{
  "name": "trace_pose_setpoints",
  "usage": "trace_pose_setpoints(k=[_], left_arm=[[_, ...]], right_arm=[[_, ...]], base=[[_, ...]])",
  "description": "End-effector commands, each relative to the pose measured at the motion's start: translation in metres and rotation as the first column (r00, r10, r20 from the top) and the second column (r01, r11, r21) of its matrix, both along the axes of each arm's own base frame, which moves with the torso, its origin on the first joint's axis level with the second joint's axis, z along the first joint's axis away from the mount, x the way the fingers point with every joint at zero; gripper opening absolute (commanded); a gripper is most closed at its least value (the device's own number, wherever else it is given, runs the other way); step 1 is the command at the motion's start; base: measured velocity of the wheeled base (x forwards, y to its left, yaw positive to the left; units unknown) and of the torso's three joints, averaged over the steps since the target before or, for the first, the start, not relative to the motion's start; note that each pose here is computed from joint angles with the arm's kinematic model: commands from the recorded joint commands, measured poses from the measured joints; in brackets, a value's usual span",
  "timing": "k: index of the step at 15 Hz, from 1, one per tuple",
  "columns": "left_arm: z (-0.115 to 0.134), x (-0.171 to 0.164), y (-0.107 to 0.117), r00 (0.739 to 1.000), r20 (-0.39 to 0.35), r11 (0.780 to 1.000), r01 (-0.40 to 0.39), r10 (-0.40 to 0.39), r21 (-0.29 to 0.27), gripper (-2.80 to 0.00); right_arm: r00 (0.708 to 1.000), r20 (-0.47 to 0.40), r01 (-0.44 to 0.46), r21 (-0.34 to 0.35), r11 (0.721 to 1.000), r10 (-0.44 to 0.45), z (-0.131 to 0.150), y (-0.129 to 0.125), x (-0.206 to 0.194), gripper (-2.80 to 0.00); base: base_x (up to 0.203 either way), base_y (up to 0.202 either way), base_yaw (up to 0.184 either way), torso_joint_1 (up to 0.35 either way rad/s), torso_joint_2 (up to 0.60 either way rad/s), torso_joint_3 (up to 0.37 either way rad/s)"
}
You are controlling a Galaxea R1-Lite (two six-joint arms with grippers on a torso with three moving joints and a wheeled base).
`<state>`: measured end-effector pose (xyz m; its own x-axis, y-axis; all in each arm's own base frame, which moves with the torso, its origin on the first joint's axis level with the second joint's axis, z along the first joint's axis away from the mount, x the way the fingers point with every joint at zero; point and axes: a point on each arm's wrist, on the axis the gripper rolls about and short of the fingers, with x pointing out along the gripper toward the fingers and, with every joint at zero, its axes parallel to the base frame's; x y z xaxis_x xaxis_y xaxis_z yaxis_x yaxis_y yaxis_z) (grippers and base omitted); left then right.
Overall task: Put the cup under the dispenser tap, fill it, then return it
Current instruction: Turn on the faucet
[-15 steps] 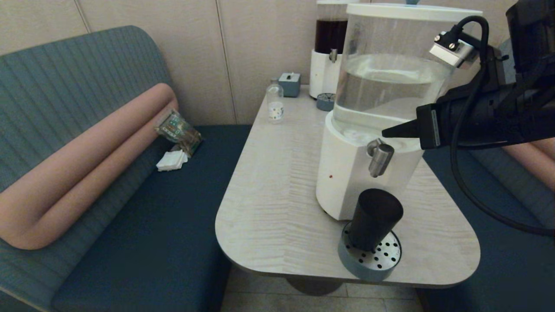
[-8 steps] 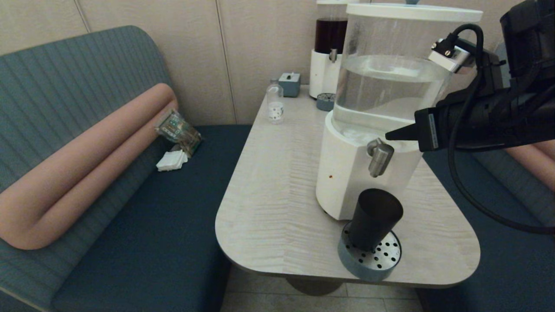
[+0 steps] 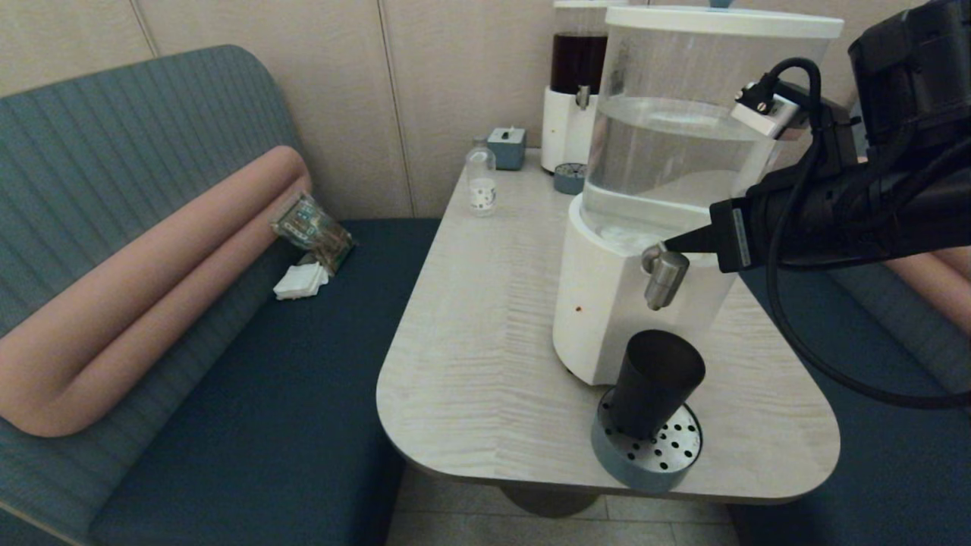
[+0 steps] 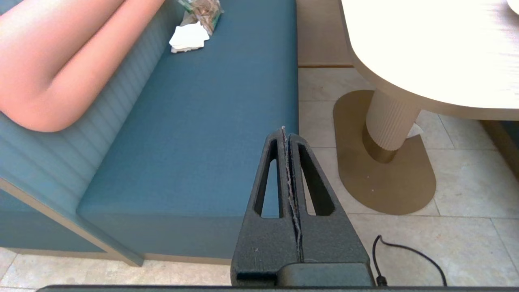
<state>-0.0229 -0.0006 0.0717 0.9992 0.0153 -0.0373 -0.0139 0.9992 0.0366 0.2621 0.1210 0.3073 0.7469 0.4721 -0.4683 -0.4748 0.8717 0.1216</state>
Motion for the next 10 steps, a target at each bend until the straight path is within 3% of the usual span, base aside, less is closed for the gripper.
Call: trace_pose_setpoints(k=[1,10], left_arm=[[0.0001,0.0001,0.0000,1.000,-0.001,1.000,0.000,0.000,0.000,-2.80],[0.0001,0.0001,0.0000,1.000,-0.001,1.000,0.000,0.000,0.000,-2.80]], right_arm=[[1.000,-0.004,-0.007,-0.001,1.000,0.007,-0.0011,0.0018,0.0012,-2.80],[0.998,-0.010,-0.070,0.027,0.997,0.070,-0.0006,0.0083,0.0010,-2.80]], base=[[0.000,0.000,0.000,0.000,0.00,0.000],[0.000,0.000,0.000,0.000,0.00,0.000]])
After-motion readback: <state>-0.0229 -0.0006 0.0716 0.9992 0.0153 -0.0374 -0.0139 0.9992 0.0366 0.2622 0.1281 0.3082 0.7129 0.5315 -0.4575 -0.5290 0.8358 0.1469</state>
